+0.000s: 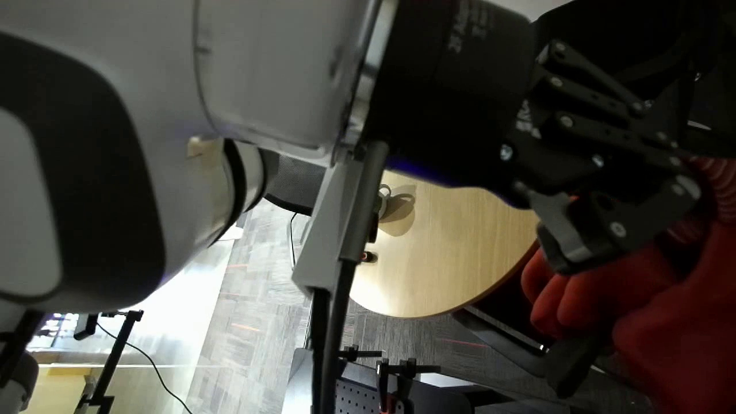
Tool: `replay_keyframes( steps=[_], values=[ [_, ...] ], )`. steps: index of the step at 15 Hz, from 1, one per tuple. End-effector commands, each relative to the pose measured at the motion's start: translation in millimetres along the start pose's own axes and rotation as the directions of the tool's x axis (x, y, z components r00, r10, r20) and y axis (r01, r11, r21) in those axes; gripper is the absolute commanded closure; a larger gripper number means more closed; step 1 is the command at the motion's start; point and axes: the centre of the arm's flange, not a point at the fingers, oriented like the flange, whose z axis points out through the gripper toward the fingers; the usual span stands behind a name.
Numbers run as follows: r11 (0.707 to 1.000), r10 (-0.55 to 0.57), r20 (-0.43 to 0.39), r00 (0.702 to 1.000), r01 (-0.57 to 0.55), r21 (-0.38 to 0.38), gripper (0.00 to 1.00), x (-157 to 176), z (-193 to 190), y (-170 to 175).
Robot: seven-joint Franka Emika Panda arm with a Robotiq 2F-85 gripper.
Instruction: Hang the cloth on the back of the chair
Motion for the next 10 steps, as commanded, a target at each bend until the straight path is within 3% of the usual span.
replay_keyframes(
  steps=[1, 4, 10],
  values=[
    [0.999, 0.001, -0.086, 0.996, -0.005, -0.050, 0.99, -13.8, 7.6, -24.3],
    [0.996, 0.014, -0.124, 0.992, -0.026, -0.090, 0.99, -23.1, 25.9, -40.7],
    [0.992, 0.013, -0.113, 0.994, -0.027, -0.120, 0.99, -50.0, 85.0, -63.1]
  ],
)
